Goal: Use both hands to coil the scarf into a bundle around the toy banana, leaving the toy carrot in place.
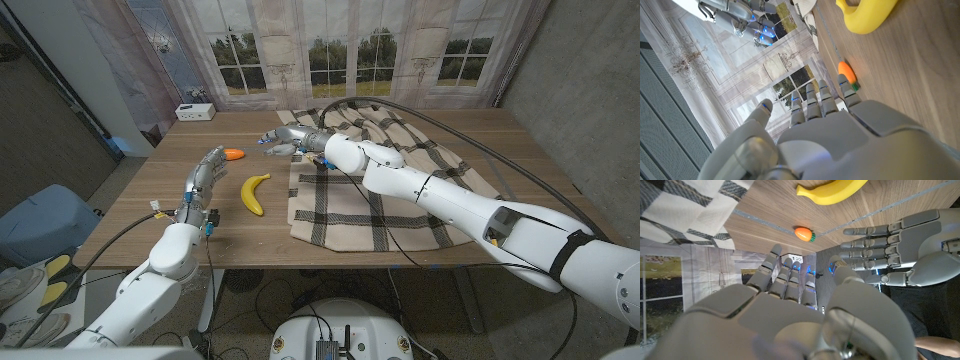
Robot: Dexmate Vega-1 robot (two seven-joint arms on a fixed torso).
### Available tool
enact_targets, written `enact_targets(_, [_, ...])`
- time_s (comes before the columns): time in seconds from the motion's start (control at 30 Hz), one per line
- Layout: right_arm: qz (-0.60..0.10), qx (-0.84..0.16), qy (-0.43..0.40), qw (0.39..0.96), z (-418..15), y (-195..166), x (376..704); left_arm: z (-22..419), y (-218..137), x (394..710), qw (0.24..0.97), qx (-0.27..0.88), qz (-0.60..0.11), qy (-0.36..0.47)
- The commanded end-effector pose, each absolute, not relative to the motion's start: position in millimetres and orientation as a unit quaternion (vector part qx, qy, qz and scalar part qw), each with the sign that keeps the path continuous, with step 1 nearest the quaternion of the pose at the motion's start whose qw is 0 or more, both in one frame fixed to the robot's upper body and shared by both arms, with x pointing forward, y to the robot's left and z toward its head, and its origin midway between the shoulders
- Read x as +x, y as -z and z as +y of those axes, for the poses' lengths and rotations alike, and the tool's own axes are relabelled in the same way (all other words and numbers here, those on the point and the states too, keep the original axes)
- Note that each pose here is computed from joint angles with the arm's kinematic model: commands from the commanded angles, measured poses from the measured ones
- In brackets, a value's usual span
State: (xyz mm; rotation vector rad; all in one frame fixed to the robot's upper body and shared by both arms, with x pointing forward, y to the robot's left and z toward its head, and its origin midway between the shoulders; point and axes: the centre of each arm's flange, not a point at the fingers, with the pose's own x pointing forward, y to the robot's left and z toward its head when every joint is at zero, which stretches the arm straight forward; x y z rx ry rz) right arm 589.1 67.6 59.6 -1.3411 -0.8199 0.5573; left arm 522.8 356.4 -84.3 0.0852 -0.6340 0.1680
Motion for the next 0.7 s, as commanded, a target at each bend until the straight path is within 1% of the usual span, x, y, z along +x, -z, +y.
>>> enact_targets(0.03, [-0.388, -0.636, -0.264, 0.613, 97, -54, 585, 357, 90, 518, 0.945, 0.039, -0.313, -0.085])
enact_targets(0.43, [-0.391, -0.660, -0.286, 0.574, 120, -47, 586, 359, 97, 514, 0.946, 0.034, -0.312, -0.084])
enact_targets(0.7, [-0.388, -0.671, -0.295, 0.560, 130, -42, 587, 360, 99, 513, 0.947, 0.032, -0.310, -0.081])
